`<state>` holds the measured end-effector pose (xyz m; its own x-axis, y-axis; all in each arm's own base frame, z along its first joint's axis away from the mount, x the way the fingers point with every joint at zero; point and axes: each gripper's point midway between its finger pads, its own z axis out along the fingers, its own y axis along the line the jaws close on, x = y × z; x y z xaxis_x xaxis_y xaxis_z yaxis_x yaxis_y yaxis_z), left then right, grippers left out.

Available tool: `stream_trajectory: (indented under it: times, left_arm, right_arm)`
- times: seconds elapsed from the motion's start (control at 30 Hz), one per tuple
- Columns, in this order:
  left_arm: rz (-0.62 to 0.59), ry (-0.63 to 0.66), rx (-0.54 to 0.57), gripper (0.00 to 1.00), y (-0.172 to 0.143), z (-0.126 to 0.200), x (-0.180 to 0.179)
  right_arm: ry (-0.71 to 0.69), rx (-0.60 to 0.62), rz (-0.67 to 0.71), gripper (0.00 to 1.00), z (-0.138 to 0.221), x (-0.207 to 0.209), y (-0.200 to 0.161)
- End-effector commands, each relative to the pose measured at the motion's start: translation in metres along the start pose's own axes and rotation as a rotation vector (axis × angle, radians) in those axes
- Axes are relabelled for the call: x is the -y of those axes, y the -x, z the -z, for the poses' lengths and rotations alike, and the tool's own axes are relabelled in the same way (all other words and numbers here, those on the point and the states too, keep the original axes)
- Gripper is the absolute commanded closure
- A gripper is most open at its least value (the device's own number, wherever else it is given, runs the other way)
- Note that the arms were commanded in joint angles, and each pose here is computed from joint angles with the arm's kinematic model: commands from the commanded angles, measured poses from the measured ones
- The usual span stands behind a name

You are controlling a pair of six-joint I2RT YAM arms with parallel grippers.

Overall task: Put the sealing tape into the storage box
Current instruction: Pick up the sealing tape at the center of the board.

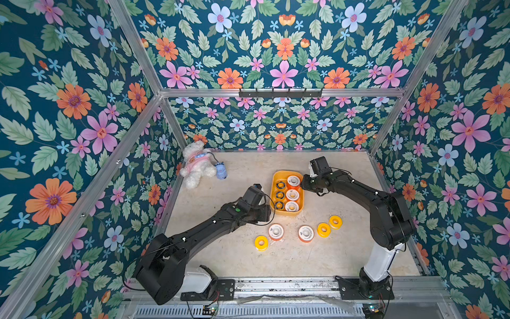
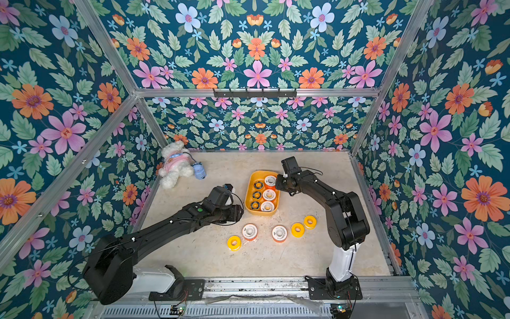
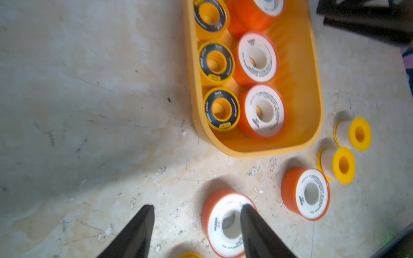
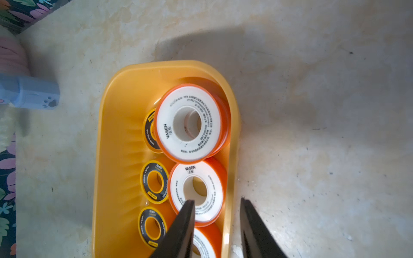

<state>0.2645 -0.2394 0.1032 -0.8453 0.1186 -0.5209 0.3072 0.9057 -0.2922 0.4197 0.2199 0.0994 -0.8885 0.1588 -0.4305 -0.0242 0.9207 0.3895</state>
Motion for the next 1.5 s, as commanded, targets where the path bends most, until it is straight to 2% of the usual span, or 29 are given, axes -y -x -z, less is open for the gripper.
stream_trajectory:
  times: [0.0, 0.2, 0.33, 0.43, 0.53, 0.73, 1.07, 1.4, 1.47]
  left_arm:
    - [-0.022, 0.017, -0.046, 0.34, -0.014, -0.008, 0.002]
    - [-0.050, 0.019, -0.097, 0.36, -0.029, -0.017, 0.006]
    - [-0.074, -0.005, -0.140, 0.40, -0.041, -0.021, 0.010]
    - [-0.090, -0.022, -0.167, 0.44, -0.048, -0.025, 0.013]
    - [-0.099, -0.021, -0.185, 0.45, -0.052, -0.029, 0.013]
    - [-0.119, -0.033, -0.220, 0.53, -0.059, -0.033, 0.015]
    - [-0.156, -0.067, -0.261, 0.51, -0.071, -0.030, 0.021]
    - [-0.180, -0.014, -0.297, 0.52, -0.077, -0.042, 0.014]
    - [-0.180, 0.009, -0.291, 0.55, -0.075, -0.045, 0.011]
  right_arm:
    - [-0.022, 0.013, -0.002, 0.66, -0.005, 0.004, 0.002]
    - [-0.037, -0.009, 0.001, 0.74, -0.015, 0.009, -0.002]
    - [-0.047, -0.011, 0.007, 0.81, -0.020, 0.009, 0.002]
    - [-0.057, -0.011, 0.011, 0.82, -0.024, 0.008, 0.007]
    - [-0.060, -0.016, 0.015, 0.83, -0.028, 0.007, 0.010]
    - [-0.070, -0.017, 0.019, 0.83, -0.032, 0.007, 0.014]
    - [-0.073, -0.018, 0.027, 0.83, -0.035, 0.004, 0.019]
    - [-0.069, -0.017, 0.027, 0.83, -0.033, 0.002, 0.022]
    - [-0.066, -0.019, 0.027, 0.82, -0.033, 0.002, 0.021]
